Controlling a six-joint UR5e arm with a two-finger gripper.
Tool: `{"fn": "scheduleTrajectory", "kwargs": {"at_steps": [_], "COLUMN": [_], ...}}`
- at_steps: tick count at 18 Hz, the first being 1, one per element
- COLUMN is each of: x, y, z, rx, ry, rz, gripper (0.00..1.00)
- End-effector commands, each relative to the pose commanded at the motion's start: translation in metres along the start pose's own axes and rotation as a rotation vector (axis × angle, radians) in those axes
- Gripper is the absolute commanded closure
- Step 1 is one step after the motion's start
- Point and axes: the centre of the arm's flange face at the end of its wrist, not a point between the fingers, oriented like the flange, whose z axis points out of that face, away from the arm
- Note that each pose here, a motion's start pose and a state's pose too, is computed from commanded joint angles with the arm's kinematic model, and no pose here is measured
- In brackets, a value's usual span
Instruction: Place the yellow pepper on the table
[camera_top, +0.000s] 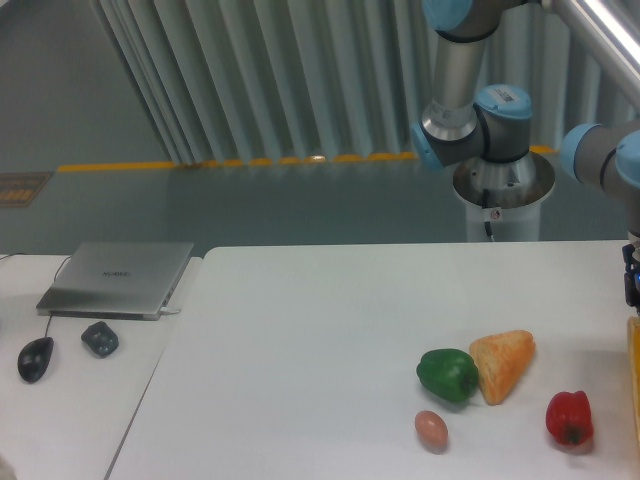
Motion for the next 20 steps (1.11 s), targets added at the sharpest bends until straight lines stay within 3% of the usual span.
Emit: {"fn": "scheduleTrajectory", "kwargs": {"at_steps": [20], "x": [-0.003], "y": [0.011], "z": [0.002], "rx": [-0.013], "ry": [-0.001], "rz": [-0.018], "gripper": [0.00]}}
